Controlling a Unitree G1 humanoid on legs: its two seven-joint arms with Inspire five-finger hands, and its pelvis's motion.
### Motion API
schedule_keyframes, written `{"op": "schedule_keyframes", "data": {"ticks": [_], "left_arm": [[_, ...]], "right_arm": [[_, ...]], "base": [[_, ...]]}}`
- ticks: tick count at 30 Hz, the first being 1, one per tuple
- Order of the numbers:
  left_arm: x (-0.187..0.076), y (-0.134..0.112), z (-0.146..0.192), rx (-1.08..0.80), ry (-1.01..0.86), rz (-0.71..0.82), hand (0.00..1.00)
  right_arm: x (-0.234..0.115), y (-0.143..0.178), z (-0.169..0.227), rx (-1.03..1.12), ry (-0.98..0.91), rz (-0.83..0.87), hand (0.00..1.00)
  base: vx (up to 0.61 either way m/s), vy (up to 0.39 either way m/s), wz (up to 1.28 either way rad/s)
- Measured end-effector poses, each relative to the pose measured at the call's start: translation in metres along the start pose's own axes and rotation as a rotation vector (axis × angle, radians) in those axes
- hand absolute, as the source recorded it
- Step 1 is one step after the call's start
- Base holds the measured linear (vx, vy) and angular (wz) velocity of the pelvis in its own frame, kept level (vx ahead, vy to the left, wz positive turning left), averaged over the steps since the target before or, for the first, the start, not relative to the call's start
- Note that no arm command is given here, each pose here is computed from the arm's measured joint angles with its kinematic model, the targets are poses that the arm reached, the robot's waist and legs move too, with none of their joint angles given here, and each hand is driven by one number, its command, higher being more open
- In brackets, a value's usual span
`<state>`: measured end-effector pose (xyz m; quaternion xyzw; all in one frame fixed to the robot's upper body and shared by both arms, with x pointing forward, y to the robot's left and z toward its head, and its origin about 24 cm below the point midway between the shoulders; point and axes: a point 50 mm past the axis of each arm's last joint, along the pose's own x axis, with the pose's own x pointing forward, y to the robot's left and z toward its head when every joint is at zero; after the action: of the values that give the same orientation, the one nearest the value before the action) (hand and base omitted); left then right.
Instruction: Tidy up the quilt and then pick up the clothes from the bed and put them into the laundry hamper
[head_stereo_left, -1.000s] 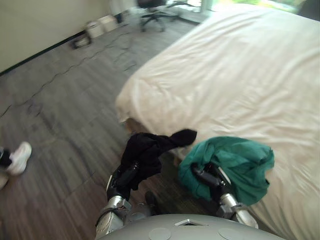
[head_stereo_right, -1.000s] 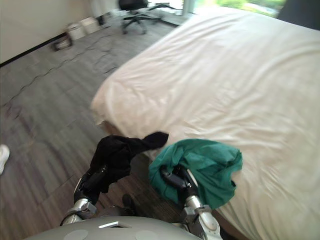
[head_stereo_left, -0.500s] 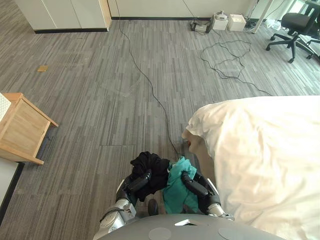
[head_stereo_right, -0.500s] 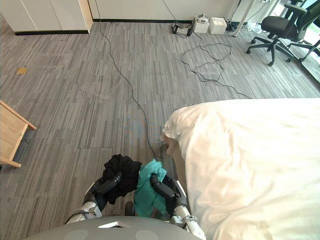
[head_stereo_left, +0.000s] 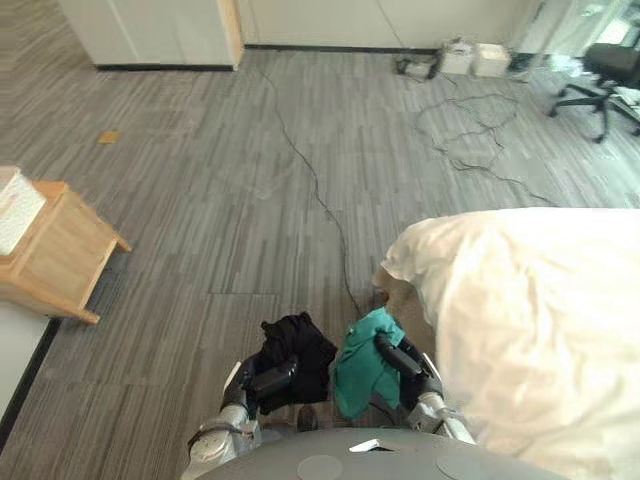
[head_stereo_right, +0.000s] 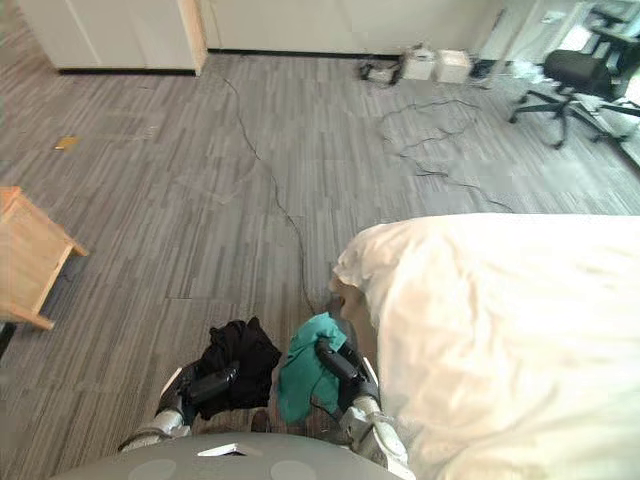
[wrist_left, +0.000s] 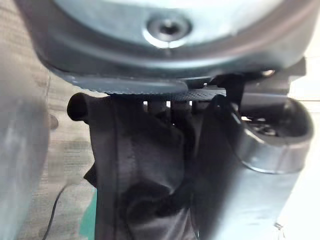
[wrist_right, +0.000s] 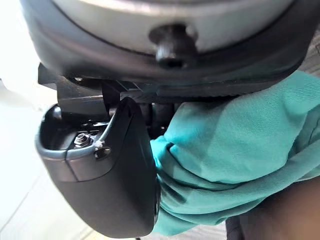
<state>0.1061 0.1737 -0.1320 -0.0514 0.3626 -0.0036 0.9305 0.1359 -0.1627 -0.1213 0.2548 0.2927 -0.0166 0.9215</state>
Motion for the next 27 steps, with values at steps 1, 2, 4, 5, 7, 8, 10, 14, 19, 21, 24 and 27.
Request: {"op": "schedule_keyframes", "data": {"ticks": [1,2,4,5,7,8,10,14,19,21,24,27], "left_arm": [[0.002,-0.002,0.003,0.001,-0.01,0.011,0.0],[0.003,-0.004,0.003,-0.009,-0.011,0.016,0.0],[0.004,-0.003,0.007,-0.049,-0.029,0.051,0.0],[0.004,-0.003,0.009,-0.05,-0.037,0.056,0.0],[0.005,-0.002,0.014,-0.054,-0.056,0.068,0.0],[0.005,-0.003,0.014,-0.057,-0.058,0.07,0.0],[0.004,0.0,0.013,-0.066,-0.058,0.083,0.0],[-0.005,0.002,-0.002,-0.12,-0.02,0.092,0.0],[-0.025,0.019,-0.025,-0.072,0.033,0.071,0.0],[-0.024,0.018,-0.024,-0.053,0.036,0.062,0.0],[-0.017,0.012,-0.016,-0.003,0.031,0.012,0.0],[-0.01,0.005,-0.01,0.014,0.023,-0.026,0.0]], "right_arm": [[0.002,-0.002,0.01,-0.021,-0.023,0.005,0.0],[0.003,-0.004,0.012,-0.03,-0.025,0.007,0.0],[0.008,0.001,0.017,-0.036,-0.013,0.03,0.0],[0.01,0.003,0.019,-0.035,-0.015,0.04,0.0],[0.012,0.011,0.023,-0.079,-0.013,0.086,0.0],[0.012,0.012,0.024,-0.086,-0.01,0.101,0.0],[0.014,0.017,0.022,-0.103,0.011,0.134,0.0],[0.012,0.019,0.01,-0.15,0.083,0.157,0.0],[0.011,0.026,0.0,-0.165,0.114,0.176,0.0],[0.011,0.023,0.003,-0.161,0.107,0.161,0.0],[0.013,0.019,0.013,-0.162,0.067,0.117,0.0],[0.013,0.018,0.019,-0.132,0.03,0.091,0.0]], "base": [[-0.09,0.062,0.82],[-0.05,0.098,0.77],[-0.01,0.104,0.44],[-0.02,0.07,0.3],[0.01,0.042,0.27],[0.04,0.035,0.1],[0.06,0.023,0.14],[0.04,0.005,0.07],[0.22,-0.049,0.22],[0.24,-0.049,0.49],[0.29,-0.083,0.91],[0.38,-0.172,0.92]]}}
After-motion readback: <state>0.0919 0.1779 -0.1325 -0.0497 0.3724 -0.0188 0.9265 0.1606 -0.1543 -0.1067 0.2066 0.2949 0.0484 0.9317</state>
